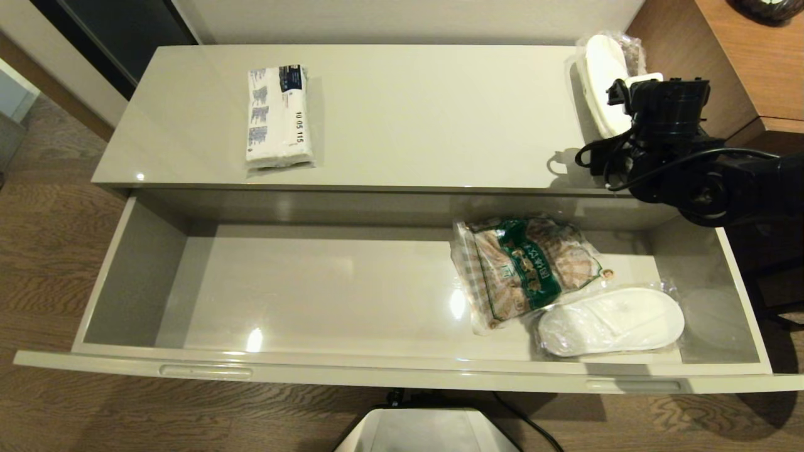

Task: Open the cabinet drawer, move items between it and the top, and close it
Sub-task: Pick up the disposable slippers on the table, then put the disposable slippers in the drawer

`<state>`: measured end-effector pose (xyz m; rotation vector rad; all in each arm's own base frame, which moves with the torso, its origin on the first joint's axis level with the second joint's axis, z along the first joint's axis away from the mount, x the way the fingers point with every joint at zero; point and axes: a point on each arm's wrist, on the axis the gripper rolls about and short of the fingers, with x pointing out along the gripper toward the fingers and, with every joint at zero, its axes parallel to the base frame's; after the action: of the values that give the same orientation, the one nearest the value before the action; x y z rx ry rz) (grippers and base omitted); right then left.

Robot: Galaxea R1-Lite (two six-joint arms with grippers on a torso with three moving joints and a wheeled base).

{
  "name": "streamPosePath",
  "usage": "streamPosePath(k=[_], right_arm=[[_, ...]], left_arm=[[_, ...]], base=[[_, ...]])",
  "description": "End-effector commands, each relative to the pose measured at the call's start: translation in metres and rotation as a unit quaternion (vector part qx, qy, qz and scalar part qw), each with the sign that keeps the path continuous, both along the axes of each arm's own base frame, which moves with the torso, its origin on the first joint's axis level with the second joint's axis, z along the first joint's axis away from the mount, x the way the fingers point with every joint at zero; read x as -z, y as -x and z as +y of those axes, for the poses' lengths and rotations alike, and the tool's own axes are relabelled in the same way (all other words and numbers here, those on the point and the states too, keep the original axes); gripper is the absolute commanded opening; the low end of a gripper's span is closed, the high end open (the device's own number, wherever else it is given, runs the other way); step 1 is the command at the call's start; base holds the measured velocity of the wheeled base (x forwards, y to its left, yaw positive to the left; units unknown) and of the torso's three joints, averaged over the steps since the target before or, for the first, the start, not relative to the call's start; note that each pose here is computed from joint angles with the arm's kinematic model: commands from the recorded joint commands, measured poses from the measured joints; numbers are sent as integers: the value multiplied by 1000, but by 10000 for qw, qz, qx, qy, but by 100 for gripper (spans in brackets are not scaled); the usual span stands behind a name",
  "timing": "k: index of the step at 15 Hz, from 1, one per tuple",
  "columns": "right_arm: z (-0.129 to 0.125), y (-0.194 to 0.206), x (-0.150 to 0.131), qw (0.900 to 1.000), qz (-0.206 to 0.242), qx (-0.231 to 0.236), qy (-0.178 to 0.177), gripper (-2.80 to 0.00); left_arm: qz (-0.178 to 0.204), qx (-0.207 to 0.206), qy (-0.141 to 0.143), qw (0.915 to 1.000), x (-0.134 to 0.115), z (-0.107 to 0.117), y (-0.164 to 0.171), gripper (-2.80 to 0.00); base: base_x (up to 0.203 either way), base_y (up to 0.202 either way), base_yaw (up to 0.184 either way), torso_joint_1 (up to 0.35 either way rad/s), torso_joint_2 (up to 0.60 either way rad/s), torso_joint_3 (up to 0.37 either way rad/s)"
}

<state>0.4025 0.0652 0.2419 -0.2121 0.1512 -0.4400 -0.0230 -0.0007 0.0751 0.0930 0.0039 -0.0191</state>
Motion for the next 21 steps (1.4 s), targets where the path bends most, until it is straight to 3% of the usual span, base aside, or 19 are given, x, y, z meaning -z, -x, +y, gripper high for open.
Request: streamPosePath(k=[1, 6, 10, 13, 16, 19, 21], right_arm=[[-1, 7, -8, 10000, -69, 6, -33, -280], [-9, 55, -55, 9996, -169, -12, -238, -280], [-13, 83, -68, 9983, -21, 20, -589, -280], [-12, 123, -84, 9960, 263, -205, -830, -280], [-19, 182, -100, 9881, 560, -637, -1287, -280], [-27, 221, -75, 9709, 1238, -785, -1891, -280], [-30, 240, -31, 9515, 1844, -652, -2376, -280]], left_arm=[[9, -2, -2, 10000, 0, 0, 0, -280], [7, -2, 5, 10000, 0, 0, 0, -280], [7, -2, 5, 10000, 0, 0, 0, -280], [7, -2, 5, 10000, 0, 0, 0, -280], [7, -2, 5, 10000, 0, 0, 0, -280], [7, -2, 5, 10000, 0, 0, 0, -280], [7, -2, 5, 10000, 0, 0, 0, -280]], base=[[0, 0, 0, 0, 0, 0], [0, 0, 0, 0, 0, 0], [0, 0, 0, 0, 0, 0], [0, 0, 0, 0, 0, 0], [0, 0, 0, 0, 0, 0], [0, 0, 0, 0, 0, 0], [0, 0, 0, 0, 0, 0]])
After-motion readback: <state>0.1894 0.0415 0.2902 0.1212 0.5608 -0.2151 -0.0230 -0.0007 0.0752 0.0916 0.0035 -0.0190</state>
